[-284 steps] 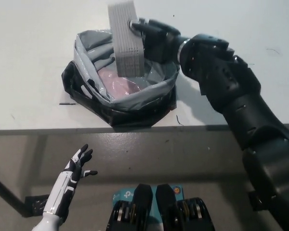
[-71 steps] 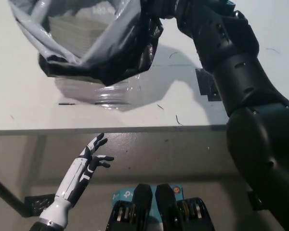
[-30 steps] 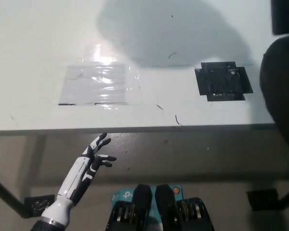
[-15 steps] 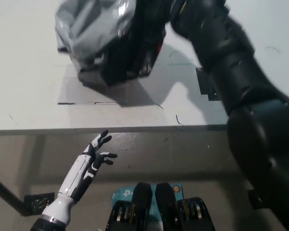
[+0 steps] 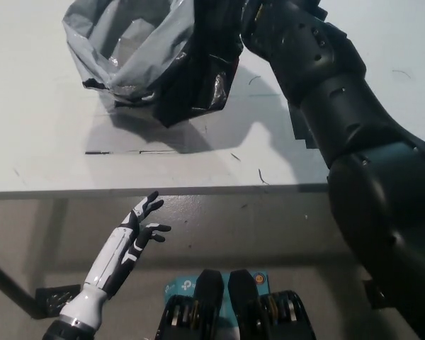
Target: Use the right hand to pick up a small rectangular container and put it into a plastic bag and lift the bag
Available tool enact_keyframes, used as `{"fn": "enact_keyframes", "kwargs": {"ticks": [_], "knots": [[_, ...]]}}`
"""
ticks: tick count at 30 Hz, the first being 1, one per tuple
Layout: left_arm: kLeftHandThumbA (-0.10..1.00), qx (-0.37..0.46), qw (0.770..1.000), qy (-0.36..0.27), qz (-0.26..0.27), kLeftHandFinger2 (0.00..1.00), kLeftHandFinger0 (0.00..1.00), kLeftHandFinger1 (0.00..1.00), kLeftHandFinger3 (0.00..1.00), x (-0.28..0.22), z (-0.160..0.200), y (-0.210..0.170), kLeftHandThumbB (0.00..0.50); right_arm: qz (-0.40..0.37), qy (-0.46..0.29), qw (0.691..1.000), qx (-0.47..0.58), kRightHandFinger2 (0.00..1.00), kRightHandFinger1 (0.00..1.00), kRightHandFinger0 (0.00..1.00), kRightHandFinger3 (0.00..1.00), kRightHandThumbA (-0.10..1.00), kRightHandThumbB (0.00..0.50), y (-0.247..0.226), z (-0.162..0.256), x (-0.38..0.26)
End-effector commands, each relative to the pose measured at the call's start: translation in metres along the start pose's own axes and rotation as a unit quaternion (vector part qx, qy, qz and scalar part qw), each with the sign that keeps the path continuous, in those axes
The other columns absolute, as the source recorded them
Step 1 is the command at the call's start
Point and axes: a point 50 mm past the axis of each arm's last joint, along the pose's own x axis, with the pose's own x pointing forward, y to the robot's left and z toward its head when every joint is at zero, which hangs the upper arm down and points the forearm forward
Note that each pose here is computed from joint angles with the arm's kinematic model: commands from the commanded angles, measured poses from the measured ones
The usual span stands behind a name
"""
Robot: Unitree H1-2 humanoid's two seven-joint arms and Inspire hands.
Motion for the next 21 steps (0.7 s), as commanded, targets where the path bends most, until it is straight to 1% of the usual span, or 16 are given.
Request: {"fn": "enact_keyframes", "kwargs": {"ticks": [1,2,3,6,7,8,9,10,12,13,15,16,18,19,20,21], "knots": [[1.0,0.015,0.999,-0.039,-0.008,0.95,0.67,0.71,1.0,0.009,0.014,0.006,0.06,0.064,-0.05,0.997,0.007,0.59,0.02,0.0,0.94,-0.1,0.088,0.046,0.033,-0.012],[1.0,0.016,0.999,-0.039,-0.009,0.95,0.67,0.71,1.0,0.009,0.015,0.005,0.058,0.063,-0.049,0.997,0.009,0.58,0.0,0.0,0.93,-0.1,0.095,0.046,0.032,-0.012],[1.0,0.016,0.999,-0.039,-0.009,0.95,0.67,0.72,1.0,0.01,0.015,0.005,0.057,0.064,-0.049,0.997,0.013,0.59,0.0,0.0,1.0,-0.1,0.098,0.046,0.03,-0.011],[1.0,0.017,0.999,-0.04,-0.012,0.95,0.68,0.72,1.0,0.011,0.016,0.004,0.054,0.071,-0.045,0.996,0.036,0.58,0.0,0.0,0.65,-0.1,0.094,0.045,0.024,-0.009],[1.0,0.017,0.999,-0.04,-0.013,0.95,0.68,0.72,1.0,0.011,0.016,0.004,0.054,0.072,-0.044,0.996,0.04,0.58,0.0,0.0,0.65,-0.1,0.094,0.045,0.023,-0.009],[1.0,0.018,0.999,-0.04,-0.013,0.95,0.68,0.72,1.0,0.011,0.016,0.004,0.054,0.075,-0.042,0.995,0.043,0.58,0.0,0.0,0.71,-0.1,0.087,0.045,0.021,-0.008],[1.0,0.018,0.999,-0.039,-0.013,0.94,0.68,0.72,1.0,0.011,0.016,0.004,0.061,0.085,-0.038,0.994,0.053,0.59,0.0,0.0,0.87,-0.1,0.076,0.045,0.017,-0.007],[1.0,0.019,0.999,-0.039,-0.014,0.94,0.69,0.72,1.0,0.011,0.016,0.004,0.062,0.089,-0.037,0.994,0.058,0.59,0.0,0.0,0.86,-0.1,0.075,0.045,0.016,-0.007],[1.0,0.02,0.999,-0.04,-0.014,0.94,0.69,0.72,1.0,0.012,0.016,0.004,0.062,0.093,-0.035,0.993,0.07,0.61,0.01,0.0,0.57,-0.1,0.065,0.045,0.013,-0.006],[1.0,0.02,0.999,-0.04,-0.014,0.94,0.69,0.72,1.0,0.013,0.017,0.004,0.062,0.093,-0.035,0.992,0.072,0.62,0.02,0.0,0.54,-0.1,0.065,0.045,0.013,-0.006],[1.0,0.018,0.999,-0.039,-0.015,0.95,0.69,0.72,1.0,0.013,0.017,0.003,0.063,0.086,-0.035,0.992,0.08,0.63,0.02,0.0,0.58,-0.1,0.062,0.042,0.008,-0.004],[1.0,0.019,0.999,-0.04,-0.015,0.94,0.69,0.72,1.0,0.013,0.016,0.003,0.061,0.082,-0.033,0.992,0.086,0.63,0.04,0.0,0.53,-0.1,0.049,0.039,0.004,-0.003],[1.0,0.019,0.999,-0.042,-0.016,0.94,0.69,0.72,1.0,0.014,0.017,0.004,0.055,0.07,-0.024,0.992,0.1,0.6,0.05,0.0,0.52,-0.1,0.033,0.027,-0.006,0.002],[1.0,0.021,0.999,-0.042,-0.017,0.93,0.7,0.72,1.0,0.014,0.017,0.004,0.06,0.064,-0.018,0.992,0.107,0.6,0.05,0.0,0.5,-0.07,0.047,0.022,-0.01,0.003],[1.0,0.023,0.999,-0.042,-0.017,0.92,0.71,0.72,1.0,0.015,0.017,0.004,0.059,0.057,-0.01,0.991,0.12,0.6,0.04,0.0,0.56,-0.07,0.071,0.015,-0.015,0.005],[1.0,0.024,0.999,-0.042,-0.017,0.92,0.72,0.72,1.0,0.015,0.017,0.004,0.063,0.05,-0.007,0.991,0.128,0.6,0.05,0.0,0.64,-0.07,0.066,0.009,-0.02,0.007]]}}
